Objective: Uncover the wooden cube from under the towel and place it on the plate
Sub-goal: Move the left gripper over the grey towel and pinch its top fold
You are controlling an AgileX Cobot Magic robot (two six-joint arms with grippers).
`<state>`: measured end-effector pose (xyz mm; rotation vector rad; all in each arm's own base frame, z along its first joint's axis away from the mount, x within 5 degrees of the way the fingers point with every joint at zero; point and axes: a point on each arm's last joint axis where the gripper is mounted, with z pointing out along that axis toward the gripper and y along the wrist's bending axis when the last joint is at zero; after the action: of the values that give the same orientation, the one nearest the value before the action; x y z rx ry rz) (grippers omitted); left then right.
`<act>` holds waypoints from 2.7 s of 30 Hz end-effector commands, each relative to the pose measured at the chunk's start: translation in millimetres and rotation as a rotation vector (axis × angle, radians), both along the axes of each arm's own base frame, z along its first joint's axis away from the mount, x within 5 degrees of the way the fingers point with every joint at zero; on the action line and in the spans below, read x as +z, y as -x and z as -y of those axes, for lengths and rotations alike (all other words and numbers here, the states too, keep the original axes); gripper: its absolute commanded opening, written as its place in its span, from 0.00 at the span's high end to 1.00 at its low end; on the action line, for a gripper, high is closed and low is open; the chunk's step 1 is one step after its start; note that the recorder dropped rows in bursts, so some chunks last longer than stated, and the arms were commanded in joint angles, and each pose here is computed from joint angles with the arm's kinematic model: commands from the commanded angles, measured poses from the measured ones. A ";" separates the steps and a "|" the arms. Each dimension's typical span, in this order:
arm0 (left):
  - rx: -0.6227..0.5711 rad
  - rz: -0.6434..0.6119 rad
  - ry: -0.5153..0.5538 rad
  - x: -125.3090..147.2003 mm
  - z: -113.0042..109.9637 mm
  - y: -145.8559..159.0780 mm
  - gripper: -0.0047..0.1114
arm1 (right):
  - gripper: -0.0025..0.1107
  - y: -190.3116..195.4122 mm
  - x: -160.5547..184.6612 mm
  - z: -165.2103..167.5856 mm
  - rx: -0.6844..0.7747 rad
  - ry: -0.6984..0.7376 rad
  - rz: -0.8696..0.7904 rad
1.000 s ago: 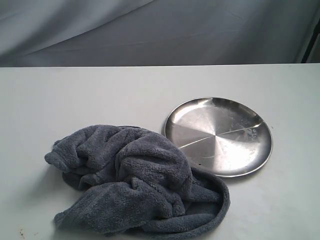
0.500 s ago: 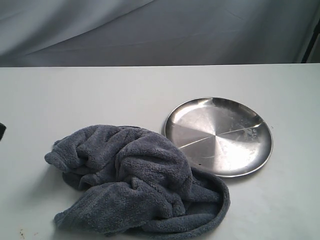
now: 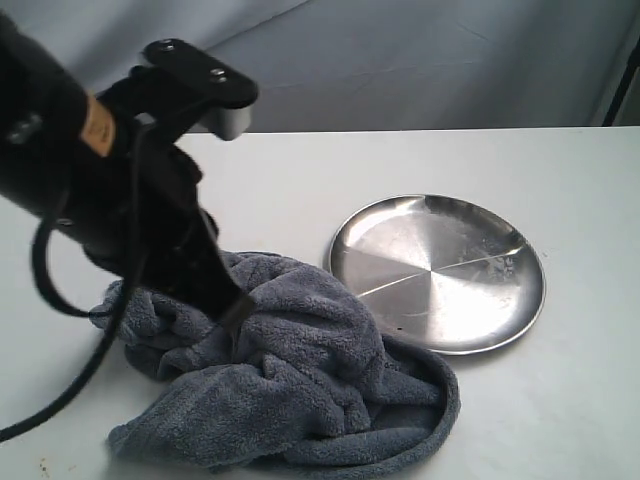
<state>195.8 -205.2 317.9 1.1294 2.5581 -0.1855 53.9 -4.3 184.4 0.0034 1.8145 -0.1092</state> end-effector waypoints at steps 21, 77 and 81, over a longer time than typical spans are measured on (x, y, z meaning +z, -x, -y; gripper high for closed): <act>-0.279 -0.131 -0.083 -58.8 113.9 -41.2 0.43 | 0.98 0.2 -1.0 -0.3 -0.001 -0.013 0.001; -0.275 -0.204 -0.237 -200.2 187.7 5.0 0.87 | 0.98 0.2 -1.0 -0.3 -0.001 -0.013 0.001; -0.284 -0.211 -0.257 -200.3 186.0 5.6 0.96 | 0.98 0.2 -1.0 -0.3 -0.001 -0.013 0.001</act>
<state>192.5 -390.2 115.3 1.6428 2.6418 -0.0516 53.9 -4.3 184.4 0.0034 1.8145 -0.1092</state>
